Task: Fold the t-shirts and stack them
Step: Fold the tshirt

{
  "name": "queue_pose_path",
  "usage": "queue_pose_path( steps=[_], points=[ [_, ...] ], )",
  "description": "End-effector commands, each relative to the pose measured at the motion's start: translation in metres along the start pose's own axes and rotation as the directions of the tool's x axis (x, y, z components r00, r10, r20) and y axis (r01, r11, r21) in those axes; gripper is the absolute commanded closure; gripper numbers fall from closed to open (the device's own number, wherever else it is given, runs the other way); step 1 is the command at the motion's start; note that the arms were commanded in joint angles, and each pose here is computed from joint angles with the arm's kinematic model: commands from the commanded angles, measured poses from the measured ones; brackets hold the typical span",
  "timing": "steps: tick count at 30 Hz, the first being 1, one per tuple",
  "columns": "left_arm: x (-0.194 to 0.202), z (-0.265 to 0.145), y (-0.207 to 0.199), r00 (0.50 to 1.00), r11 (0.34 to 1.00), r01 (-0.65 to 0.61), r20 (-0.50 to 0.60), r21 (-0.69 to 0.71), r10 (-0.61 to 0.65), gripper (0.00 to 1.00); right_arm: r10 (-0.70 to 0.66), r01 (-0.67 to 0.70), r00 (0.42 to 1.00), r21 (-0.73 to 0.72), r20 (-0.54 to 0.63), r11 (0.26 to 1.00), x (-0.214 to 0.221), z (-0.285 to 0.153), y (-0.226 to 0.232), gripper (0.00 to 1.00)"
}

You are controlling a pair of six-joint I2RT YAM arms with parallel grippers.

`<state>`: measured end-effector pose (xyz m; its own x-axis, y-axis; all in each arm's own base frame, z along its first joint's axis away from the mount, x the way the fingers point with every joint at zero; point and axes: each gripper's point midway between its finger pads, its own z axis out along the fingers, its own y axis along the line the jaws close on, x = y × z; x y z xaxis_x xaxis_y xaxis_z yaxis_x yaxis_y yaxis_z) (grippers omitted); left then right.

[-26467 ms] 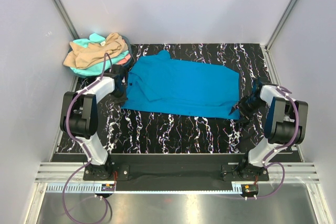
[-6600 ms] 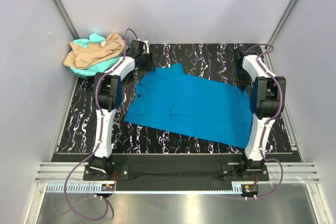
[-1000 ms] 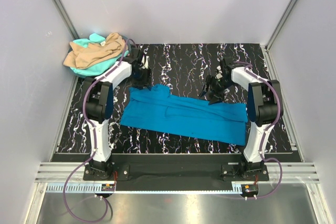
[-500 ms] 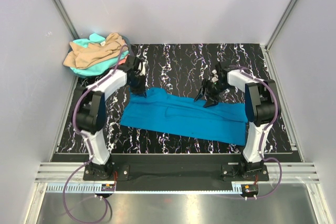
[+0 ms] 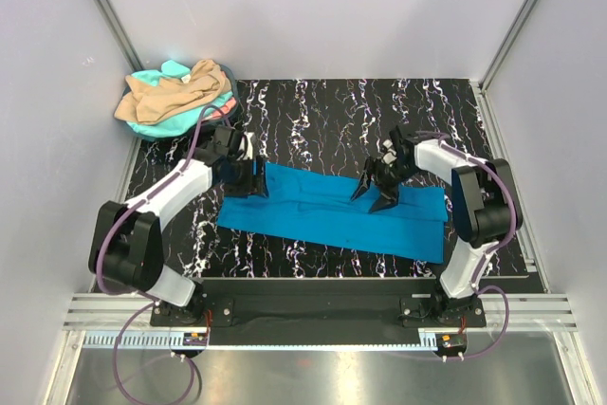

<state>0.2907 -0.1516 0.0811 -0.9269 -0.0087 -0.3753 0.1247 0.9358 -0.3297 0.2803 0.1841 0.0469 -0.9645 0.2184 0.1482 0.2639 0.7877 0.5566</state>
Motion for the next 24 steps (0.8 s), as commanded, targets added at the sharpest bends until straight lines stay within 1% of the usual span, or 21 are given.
queue_pose_path(
  steps=[1,2,3,4,5,6,7,8,10,11,13,14,15,20,22,23,24],
  points=[
    [-0.023,-0.023,-0.007,0.992,1.0,-0.006,0.123,0.0,0.006,0.3,-0.1,0.095,0.99,0.059,0.1,0.994,-0.012,-0.028,0.01,0.28],
    [-0.029,-0.024,-0.008,0.99,1.0,-0.011,0.142,-0.001,0.011,0.3,-0.109,0.099,0.988,0.089,0.109,0.991,-0.013,-0.035,0.009,0.27],
    [-0.032,-0.02,-0.008,0.99,1.0,-0.02,0.136,-0.002,0.02,0.3,-0.122,0.103,0.984,0.142,0.128,0.984,-0.018,-0.038,0.001,0.27],
    [-0.045,-0.022,-0.012,0.988,0.999,-0.032,0.152,0.003,0.031,0.32,-0.122,0.099,0.983,0.168,0.136,0.981,-0.017,-0.043,-0.002,0.27],
    [-0.049,-0.02,-0.014,0.99,0.999,-0.039,0.138,0.005,0.038,0.34,-0.128,0.099,0.981,0.189,0.148,0.977,-0.02,-0.047,-0.005,0.28],
    [-0.049,-0.005,-0.011,0.994,0.999,-0.051,0.095,-0.004,0.051,0.36,-0.125,0.087,0.978,0.22,0.165,0.971,-0.023,-0.05,-0.011,0.28],
    [-0.065,-0.005,-0.017,0.992,0.998,-0.064,0.113,0.006,0.063,0.42,-0.116,0.072,0.976,0.229,0.183,0.971,-0.025,-0.056,-0.016,0.29],
    [-0.063,0.009,-0.011,0.996,0.998,-0.058,0.068,-0.014,0.059,0.45,-0.098,0.052,0.977,0.237,0.188,0.97,-0.025,-0.058,-0.022,0.35],
    [-0.081,0.013,-0.013,0.993,0.996,-0.083,0.081,-0.024,0.085,0.49,-0.079,0.03,0.974,0.228,0.211,0.973,-0.026,-0.065,-0.027,0.38],
    [-0.079,0.026,-0.008,0.995,0.996,-0.084,0.049,-0.036,0.085,0.5,-0.056,0.007,0.975,0.225,0.214,0.974,-0.025,-0.067,-0.034,0.39],
    [-0.087,0.034,-0.007,0.993,0.994,-0.105,0.045,-0.043,0.107,0.5,-0.049,-0.001,0.972,0.216,0.228,0.976,-0.026,-0.072,-0.036,0.41],
    [-0.084,0.044,-0.004,0.994,0.993,-0.108,0.019,-0.044,0.109,0.48,-0.046,-0.004,0.974,0.218,0.223,0.976,-0.024,-0.072,-0.039,0.41],
    [-0.085,0.047,-0.004,0.993,0.992,-0.119,0.016,-0.042,0.12,0.47,-0.038,-0.011,0.974,0.215,0.224,0.977,-0.024,-0.073,-0.041,0.42],
    [-0.088,0.061,-0.008,0.994,0.994,-0.112,0.002,-0.01,0.112,0.43,-0.032,-0.015,0.975,0.206,0.221,0.978,-0.022,-0.073,-0.043,0.44],
    [-0.085,0.066,-0.008,0.994,0.994,-0.107,-0.006,-0.003,0.107,0.43,-0.026,-0.017,0.977,0.199,0.211,0.98,-0.022,-0.071,-0.043,0.46],
    [-0.084,0.067,-0.008,0.994,0.994,-0.107,-0.006,-0.002,0.107,0.45,-0.025,-0.017,0.978,0.194,0.207,0.981,-0.022,-0.07,-0.042,0.47],
    [-0.082,0.069,-0.008,0.994,0.994,-0.106,-0.012,0.001,0.106,0.5,-0.022,-0.018,0.979,0.193,0.203,0.981,-0.022,-0.069,-0.042,0.47]
  ],
)
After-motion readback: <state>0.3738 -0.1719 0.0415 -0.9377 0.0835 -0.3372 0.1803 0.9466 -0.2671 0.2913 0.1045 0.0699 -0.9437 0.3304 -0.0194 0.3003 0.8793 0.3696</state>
